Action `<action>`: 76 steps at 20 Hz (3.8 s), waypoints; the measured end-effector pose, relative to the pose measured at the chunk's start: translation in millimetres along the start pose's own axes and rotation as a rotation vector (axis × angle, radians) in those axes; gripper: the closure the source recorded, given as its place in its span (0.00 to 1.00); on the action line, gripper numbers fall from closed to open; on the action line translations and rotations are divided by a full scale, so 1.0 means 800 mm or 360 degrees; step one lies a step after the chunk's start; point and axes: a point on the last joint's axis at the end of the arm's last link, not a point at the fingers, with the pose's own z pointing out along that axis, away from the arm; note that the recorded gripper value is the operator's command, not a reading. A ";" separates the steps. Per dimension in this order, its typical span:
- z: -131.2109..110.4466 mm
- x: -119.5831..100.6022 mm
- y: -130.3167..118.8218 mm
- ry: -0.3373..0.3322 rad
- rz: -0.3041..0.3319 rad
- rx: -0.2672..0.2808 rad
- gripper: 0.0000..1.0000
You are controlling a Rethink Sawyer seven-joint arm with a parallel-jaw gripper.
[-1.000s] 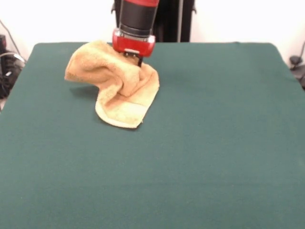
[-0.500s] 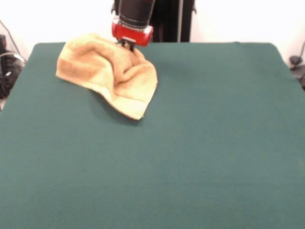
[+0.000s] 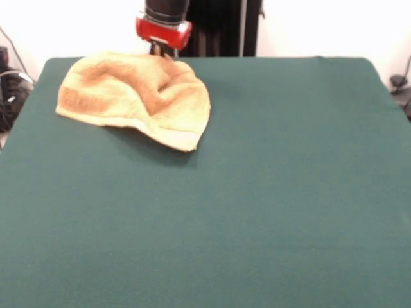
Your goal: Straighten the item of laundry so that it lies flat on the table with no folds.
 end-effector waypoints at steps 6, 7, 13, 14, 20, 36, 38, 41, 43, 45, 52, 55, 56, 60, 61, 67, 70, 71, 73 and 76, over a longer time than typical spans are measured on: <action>-0.003 0.010 -0.066 0.0053 0.0079 0.0018 0.00; -0.002 0.012 -0.074 0.0055 0.0083 0.0018 0.00; 0.007 0.030 -0.126 0.0072 0.0100 0.0013 0.00; 0.007 0.032 -0.131 0.0073 0.0103 0.0013 0.00; -0.003 0.027 -0.144 0.0068 0.0106 0.0026 0.00; -0.178 -0.092 -0.033 0.0005 -0.0043 -0.0051 0.00; -0.185 -0.111 -0.033 -0.0045 -0.0047 -0.0072 0.00; -0.182 -0.135 -0.036 -0.0102 -0.0082 -0.0065 0.00; -0.170 -0.150 -0.038 -0.0126 -0.0125 -0.0047 0.00; -0.153 -0.161 -0.038 -0.0148 -0.0154 -0.0045 0.00; -0.111 -0.170 -0.019 -0.0187 -0.0198 -0.0087 0.00; -0.107 -0.165 -0.001 -0.0177 -0.0238 -0.0099 0.00; -0.108 -0.164 0.005 -0.0179 -0.0250 -0.0102 0.00; -0.121 -0.160 0.042 -0.0194 -0.0308 -0.0122 0.00; -0.124 -0.160 0.049 -0.0198 -0.0318 -0.0129 0.00; -0.134 -0.165 0.094 -0.0226 -0.0381 -0.0198 0.00; -0.139 -0.169 0.104 -0.0242 -0.0390 -0.0219 0.00; -0.141 -0.170 0.106 -0.0249 -0.0390 -0.0224 0.00; -0.149 -0.177 0.112 -0.0275 -0.0396 -0.0234 0.00; -0.152 -0.184 0.115 -0.0289 -0.0400 -0.0233 0.00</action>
